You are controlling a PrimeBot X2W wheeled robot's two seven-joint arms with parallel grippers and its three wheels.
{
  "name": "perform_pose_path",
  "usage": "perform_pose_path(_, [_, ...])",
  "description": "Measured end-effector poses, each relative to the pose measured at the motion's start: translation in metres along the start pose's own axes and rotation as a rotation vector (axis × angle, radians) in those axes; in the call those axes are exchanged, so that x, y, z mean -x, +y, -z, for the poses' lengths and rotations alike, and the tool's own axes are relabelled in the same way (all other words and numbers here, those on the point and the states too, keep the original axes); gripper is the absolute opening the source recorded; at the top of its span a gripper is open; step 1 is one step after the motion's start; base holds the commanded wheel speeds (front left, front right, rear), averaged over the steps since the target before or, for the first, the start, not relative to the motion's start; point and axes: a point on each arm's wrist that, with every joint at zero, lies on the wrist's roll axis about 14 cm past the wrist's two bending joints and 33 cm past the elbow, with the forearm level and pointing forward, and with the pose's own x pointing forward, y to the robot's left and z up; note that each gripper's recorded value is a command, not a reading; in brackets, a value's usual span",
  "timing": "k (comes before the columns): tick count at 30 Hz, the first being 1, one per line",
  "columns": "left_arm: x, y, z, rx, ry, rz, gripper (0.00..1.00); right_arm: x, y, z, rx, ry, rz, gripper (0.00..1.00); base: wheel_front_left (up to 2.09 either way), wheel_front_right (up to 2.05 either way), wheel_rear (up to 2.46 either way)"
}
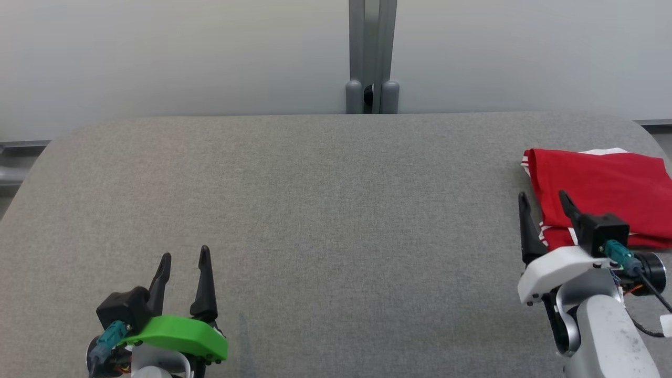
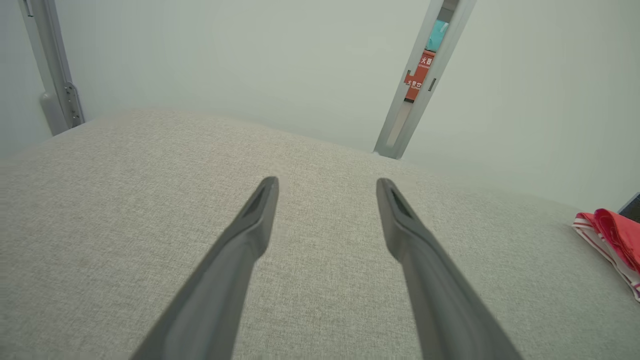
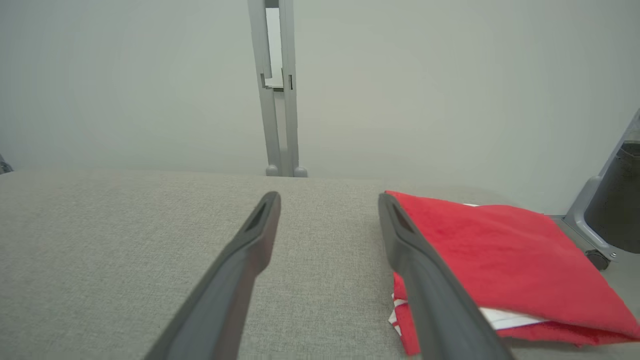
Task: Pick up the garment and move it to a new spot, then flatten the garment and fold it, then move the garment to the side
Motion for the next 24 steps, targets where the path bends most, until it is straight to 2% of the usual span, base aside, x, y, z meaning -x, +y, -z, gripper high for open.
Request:
perform_pose_path(10, [0.012, 0.008, 0.011, -0.002, 0.025, -0.04, 1.0, 0.031, 0.012, 0.022, -0.066, 0.005, -0.028, 1.0, 0.0, 0.0, 0.0])
perform_pose_path(24, [0.015, 0.011, 0.014, -0.062, 0.033, -0.041, 1.0, 0.033, 0.023, 0.036, -0.093, 0.036, -0.053, 1.0, 0.0, 0.0, 0.0])
